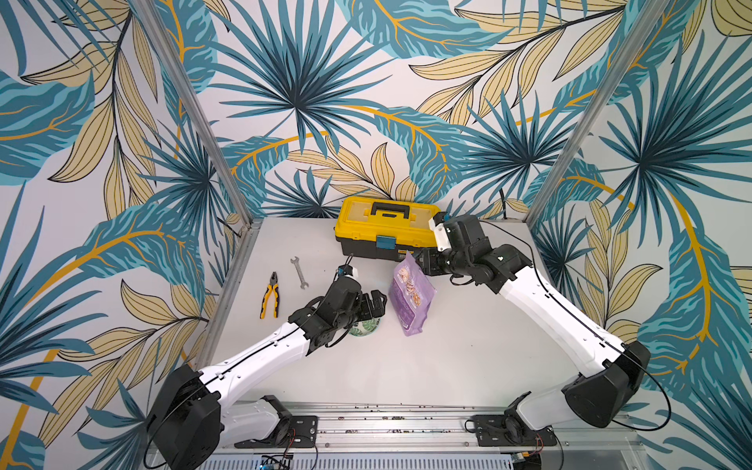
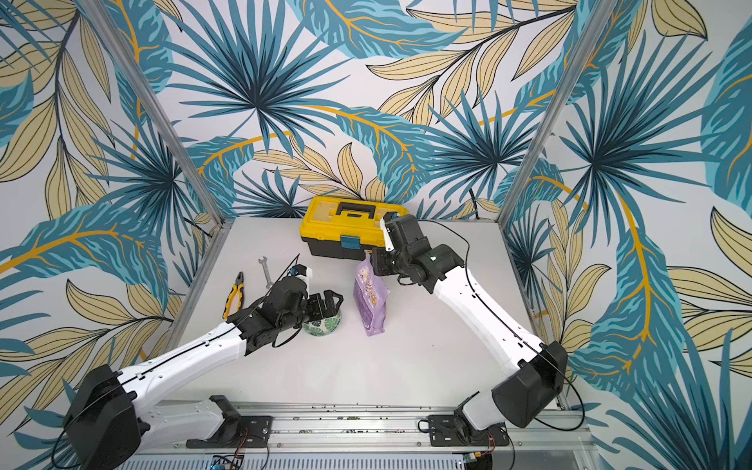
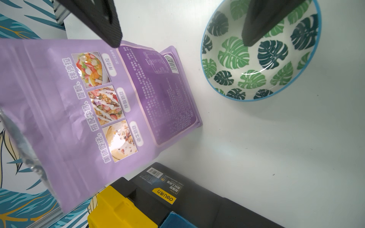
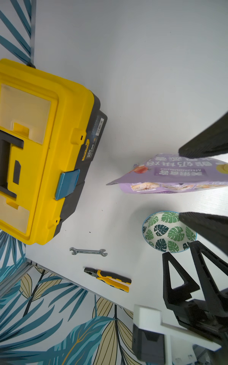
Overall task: Pour the oats into the breakfast bowl
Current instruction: Move the oats bag to the center of the board, then open the oats bag at the center of the board.
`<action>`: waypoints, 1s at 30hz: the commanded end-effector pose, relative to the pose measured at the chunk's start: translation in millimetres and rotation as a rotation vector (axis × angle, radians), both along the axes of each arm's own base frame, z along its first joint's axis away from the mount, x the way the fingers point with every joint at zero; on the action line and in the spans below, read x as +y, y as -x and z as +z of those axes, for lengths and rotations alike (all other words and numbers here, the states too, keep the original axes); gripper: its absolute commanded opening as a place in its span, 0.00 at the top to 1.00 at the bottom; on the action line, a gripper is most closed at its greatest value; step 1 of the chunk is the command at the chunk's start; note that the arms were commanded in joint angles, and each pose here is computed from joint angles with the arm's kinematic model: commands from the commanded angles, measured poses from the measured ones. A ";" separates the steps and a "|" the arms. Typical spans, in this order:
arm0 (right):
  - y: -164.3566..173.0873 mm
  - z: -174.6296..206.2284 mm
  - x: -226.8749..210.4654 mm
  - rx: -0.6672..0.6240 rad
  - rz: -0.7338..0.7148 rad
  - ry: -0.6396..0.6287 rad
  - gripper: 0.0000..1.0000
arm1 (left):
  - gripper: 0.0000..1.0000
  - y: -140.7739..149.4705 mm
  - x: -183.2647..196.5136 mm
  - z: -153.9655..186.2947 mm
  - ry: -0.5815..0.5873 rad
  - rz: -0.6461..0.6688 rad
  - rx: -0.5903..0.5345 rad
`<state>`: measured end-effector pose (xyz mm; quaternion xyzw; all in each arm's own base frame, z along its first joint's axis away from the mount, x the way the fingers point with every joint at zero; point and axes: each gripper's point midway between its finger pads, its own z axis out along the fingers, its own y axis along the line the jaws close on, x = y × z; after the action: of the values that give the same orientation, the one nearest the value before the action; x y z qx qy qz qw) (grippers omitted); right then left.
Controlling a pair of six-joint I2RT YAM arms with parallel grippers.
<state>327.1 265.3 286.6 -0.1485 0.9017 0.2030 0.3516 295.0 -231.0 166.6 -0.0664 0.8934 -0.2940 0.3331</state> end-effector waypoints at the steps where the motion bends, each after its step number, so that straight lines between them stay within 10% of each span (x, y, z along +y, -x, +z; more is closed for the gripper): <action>1: 9.3 1.3 -6.7 0.053 0.069 -0.009 0.50 | 0.00 -4.5 1.4 19.4 0.017 0.018 -0.051; 30: 3.3 -49.8 -3.0 0.243 0.125 0.000 0.75 | 0.00 -2.4 7.0 20.2 -0.011 0.019 -0.062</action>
<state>328.8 263.9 246.7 -0.1731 0.9209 0.2478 0.2461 296.3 -226.0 172.4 -0.0672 0.8902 -0.2869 0.3474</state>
